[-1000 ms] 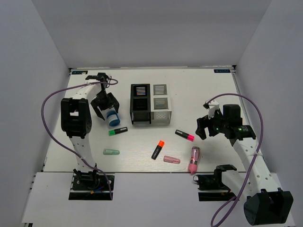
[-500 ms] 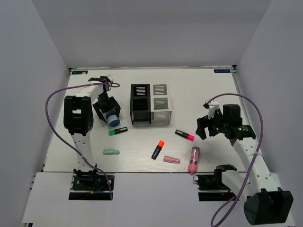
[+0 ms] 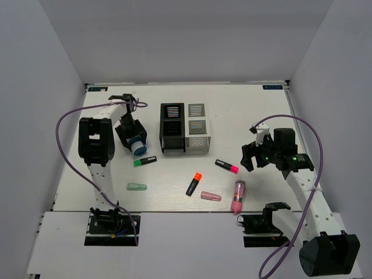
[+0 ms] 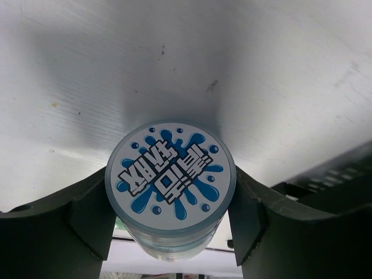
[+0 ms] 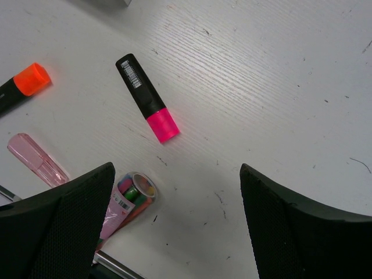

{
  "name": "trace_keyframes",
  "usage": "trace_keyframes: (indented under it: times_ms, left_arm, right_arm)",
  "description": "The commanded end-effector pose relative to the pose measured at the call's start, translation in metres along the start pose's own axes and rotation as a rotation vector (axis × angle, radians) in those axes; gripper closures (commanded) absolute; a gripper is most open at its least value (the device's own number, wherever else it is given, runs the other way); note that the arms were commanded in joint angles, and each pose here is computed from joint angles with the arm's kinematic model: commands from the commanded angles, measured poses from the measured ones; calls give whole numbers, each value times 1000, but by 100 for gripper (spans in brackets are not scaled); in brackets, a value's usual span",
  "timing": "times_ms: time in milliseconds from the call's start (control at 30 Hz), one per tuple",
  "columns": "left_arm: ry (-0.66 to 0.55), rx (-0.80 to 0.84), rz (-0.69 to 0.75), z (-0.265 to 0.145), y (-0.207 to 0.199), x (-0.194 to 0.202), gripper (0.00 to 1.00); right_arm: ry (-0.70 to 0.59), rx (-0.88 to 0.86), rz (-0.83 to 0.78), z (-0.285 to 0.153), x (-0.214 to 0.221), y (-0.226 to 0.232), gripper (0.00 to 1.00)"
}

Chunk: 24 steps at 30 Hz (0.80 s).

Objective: Sort the stationery into containers
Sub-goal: Pick up the stationery from the center of the board, then place the stationery in the storage box.

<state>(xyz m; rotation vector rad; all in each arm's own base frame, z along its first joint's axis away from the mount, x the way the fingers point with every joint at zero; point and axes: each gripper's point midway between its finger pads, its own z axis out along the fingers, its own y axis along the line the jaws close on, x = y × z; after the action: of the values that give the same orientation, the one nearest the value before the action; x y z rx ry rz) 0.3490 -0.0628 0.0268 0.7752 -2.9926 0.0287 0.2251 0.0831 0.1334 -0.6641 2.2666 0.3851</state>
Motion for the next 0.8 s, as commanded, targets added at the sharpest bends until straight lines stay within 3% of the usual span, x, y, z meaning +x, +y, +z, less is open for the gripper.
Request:
trace_keyframes:
  times_ms: [0, 67, 200, 333, 467, 567, 600, 767]
  left_arm:
    - [-88, 85, 45, -43, -16, -13, 100]
    - [-176, 120, 99, -80, -26, -21, 100]
    - [-392, 79, 227, -146, -35, -31, 100]
    - [-636, 190, 356, -206, -64, -31, 100]
    - [-871, 325, 459, -255, -93, -8, 100]
    - [-984, 400, 541, -255, -121, 5, 100]
    - [-1074, 468, 599, -275, -141, 18, 100]
    - [-1335, 502, 626, -271, -175, 18, 100]
  right_arm:
    - [-21, 6, -19, -1, -5, -1, 11]
    - [-22, -5, -18, -1, -4, 1, 18]
    - [-23, -19, -23, -1, -5, 3, 51]
    - [-24, -35, -25, -1, -4, 6, 73]
    - [-28, -40, -27, 0, -5, 6, 75]
    - [-24, -36, -26, 1, -3, 6, 75]
    - [-24, -35, -24, 1, -2, 5, 75]
    - [-23, -27, -22, 2, -2, 4, 72]
